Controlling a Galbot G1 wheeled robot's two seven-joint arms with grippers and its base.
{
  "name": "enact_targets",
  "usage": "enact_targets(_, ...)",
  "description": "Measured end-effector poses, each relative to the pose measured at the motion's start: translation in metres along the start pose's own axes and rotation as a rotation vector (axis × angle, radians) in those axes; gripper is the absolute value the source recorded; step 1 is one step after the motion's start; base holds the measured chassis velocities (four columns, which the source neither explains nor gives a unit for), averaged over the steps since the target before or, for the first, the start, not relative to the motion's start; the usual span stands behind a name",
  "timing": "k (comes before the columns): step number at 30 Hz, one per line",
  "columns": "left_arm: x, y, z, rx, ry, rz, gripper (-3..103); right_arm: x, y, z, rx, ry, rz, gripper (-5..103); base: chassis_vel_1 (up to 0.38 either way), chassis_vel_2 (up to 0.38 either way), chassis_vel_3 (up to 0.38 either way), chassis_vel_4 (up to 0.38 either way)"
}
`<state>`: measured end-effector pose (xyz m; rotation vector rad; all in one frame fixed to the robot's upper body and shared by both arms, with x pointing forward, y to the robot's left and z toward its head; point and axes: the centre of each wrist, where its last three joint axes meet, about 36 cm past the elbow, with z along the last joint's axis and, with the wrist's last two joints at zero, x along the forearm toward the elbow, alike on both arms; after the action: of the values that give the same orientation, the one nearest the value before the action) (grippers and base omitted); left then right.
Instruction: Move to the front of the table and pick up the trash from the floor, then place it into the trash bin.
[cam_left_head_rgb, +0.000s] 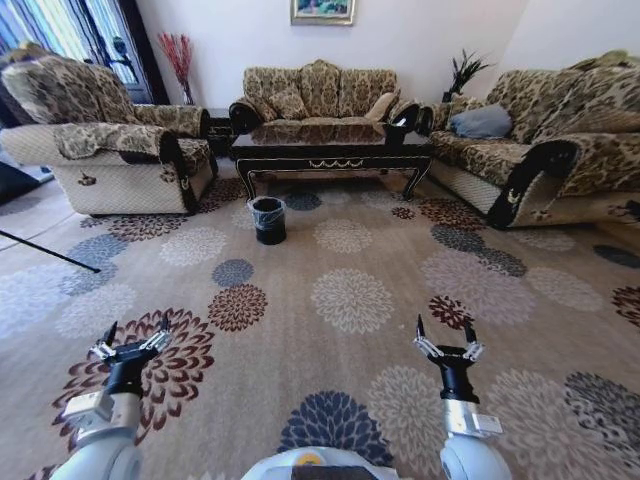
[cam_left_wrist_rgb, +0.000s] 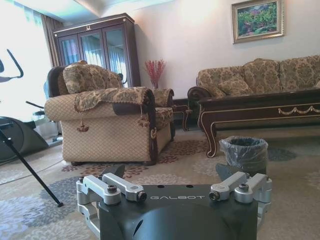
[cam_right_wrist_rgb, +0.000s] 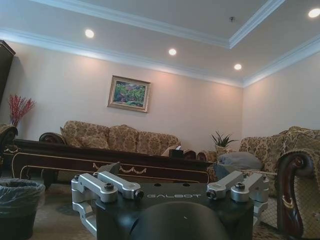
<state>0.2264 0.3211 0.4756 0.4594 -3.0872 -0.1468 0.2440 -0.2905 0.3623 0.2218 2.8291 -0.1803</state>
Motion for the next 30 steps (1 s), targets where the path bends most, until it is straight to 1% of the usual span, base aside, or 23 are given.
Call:
enact_targets(8,-0.008,0.003,0.003,-0.012,-0.022,-0.025,100,-0.001,0.0,0.001,0.005,0.001,0.015,100,0.0,0.0,0.0,0.0)
enact_targets(11,-0.009,0.006,0.004,-0.002,-0.027,-0.032,100,-0.003,-0.001,-0.001,0.01,0.0,0.029,100,0.0,0.0,0.0,0.0)
enact_targets(14,-0.012,0.011,0.004,0.023,-0.055,-0.023,100,-0.007,-0.001,-0.009,0.012,-0.007,0.057,100,0.0,0.0,0.0,0.0)
enact_targets(16,-0.013,0.013,0.003,0.026,-0.065,-0.02,100,-0.008,-0.001,-0.013,0.01,-0.007,0.062,100,0.0,0.0,0.0,0.0)
enact_targets(19,-0.016,0.021,0.001,0.035,-0.11,-0.001,100,-0.013,0.004,-0.032,-0.008,0.014,0.095,100,0.0,0.0,0.0,0.0)
enact_targets(20,-0.017,0.026,0.001,0.033,-0.142,0.014,100,-0.016,0.006,-0.039,-0.018,0.013,0.103,100,0.0,0.0,0.0,0.0)
enact_targets(21,-0.017,0.026,0.001,0.033,-0.142,0.014,100,-0.016,0.006,-0.039,-0.018,0.013,0.103,100,0.0,0.0,0.0,0.0)
enact_targets(24,-0.017,0.036,-0.003,0.022,-0.204,0.037,100,-0.019,0.001,-0.054,-0.003,-0.01,0.088,100,0.0,0.0,0.0,0.0)
enact_targets(26,-0.017,0.039,-0.005,0.022,-0.214,0.041,100,-0.019,-0.003,-0.058,0.009,-0.018,0.07,100,0.0,0.0,0.0,0.0)
enact_targets(27,-0.016,0.041,-0.009,0.021,-0.224,0.042,100,-0.019,-0.007,-0.063,0.026,-0.022,0.053,100,0.0,0.0,0.0,0.0)
enact_targets(28,-0.016,0.044,-0.012,0.019,-0.231,0.043,100,-0.019,-0.01,-0.068,0.037,-0.013,0.045,100,0.0,0.0,0.0,0.0)
enact_targets(30,-0.015,0.048,-0.017,0.013,-0.241,0.052,100,-0.02,-0.012,-0.077,0.035,0.023,0.043,100,0.0,0.0,0.0,0.0)
